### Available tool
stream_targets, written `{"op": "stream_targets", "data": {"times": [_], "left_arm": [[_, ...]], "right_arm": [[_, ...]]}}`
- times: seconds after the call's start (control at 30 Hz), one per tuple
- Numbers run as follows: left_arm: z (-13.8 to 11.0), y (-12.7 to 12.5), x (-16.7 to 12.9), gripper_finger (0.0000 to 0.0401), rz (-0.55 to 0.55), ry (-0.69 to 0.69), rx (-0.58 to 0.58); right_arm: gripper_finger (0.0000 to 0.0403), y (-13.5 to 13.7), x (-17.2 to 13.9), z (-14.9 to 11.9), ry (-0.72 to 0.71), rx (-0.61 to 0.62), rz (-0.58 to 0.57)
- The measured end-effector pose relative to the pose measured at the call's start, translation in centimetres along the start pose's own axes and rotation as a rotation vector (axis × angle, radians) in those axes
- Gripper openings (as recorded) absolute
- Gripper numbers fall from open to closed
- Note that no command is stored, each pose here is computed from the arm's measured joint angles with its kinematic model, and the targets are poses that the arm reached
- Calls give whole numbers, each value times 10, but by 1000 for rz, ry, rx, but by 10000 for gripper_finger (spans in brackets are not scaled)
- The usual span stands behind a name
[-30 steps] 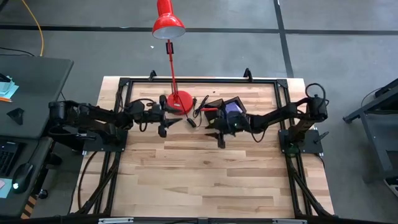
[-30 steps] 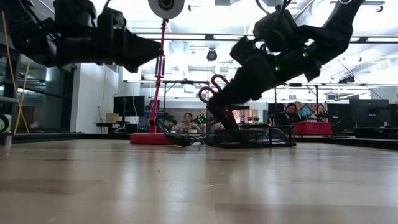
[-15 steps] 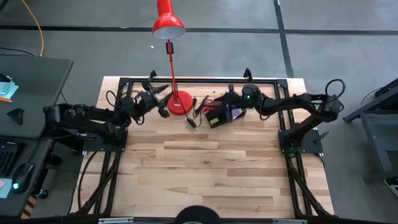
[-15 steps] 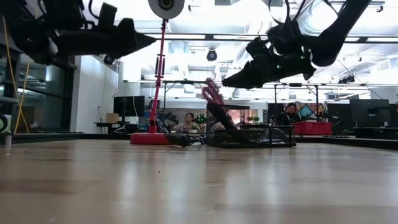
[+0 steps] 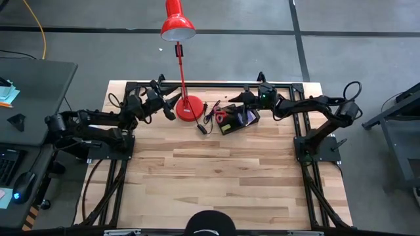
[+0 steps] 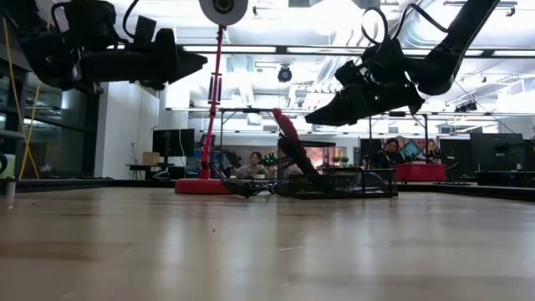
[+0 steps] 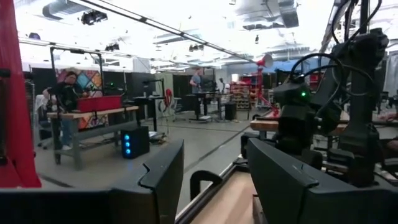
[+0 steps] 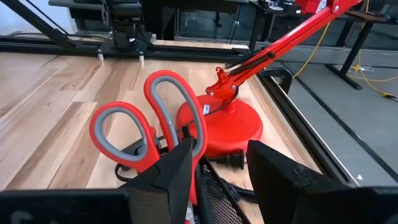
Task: Pick and place office supplies into organizer
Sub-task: Return to Home Position
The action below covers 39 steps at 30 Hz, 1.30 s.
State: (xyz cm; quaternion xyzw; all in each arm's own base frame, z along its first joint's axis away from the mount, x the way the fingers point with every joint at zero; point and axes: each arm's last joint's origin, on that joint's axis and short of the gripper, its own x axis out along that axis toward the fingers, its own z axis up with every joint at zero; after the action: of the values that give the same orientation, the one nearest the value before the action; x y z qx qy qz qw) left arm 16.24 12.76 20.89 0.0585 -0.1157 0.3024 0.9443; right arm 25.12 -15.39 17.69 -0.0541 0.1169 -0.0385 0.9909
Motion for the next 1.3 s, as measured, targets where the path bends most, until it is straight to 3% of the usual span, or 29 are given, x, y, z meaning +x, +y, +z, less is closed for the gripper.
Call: {"op": "stream_targets", "data": {"times": [0.27,0.57,0.87,1.03,1.2,1.3], "left_arm": [[0,0,0,168,-3,1,12],[-7,-1,1,168,-17,49,-117],[-11,-19,1,168,-262,100,-302],[-15,-43,-2,168,-367,174,-337],[-18,-70,-8,168,-469,215,-247],[-19,-75,-9,168,-407,209,-185]], "right_arm": [[144,1,1,1,-3,47,5],[144,29,13,14,-79,43,99],[144,74,25,32,-175,87,180],[144,101,29,38,-188,81,205],[144,135,31,42,-183,103,207],[144,152,30,44,-179,104,145]]}}
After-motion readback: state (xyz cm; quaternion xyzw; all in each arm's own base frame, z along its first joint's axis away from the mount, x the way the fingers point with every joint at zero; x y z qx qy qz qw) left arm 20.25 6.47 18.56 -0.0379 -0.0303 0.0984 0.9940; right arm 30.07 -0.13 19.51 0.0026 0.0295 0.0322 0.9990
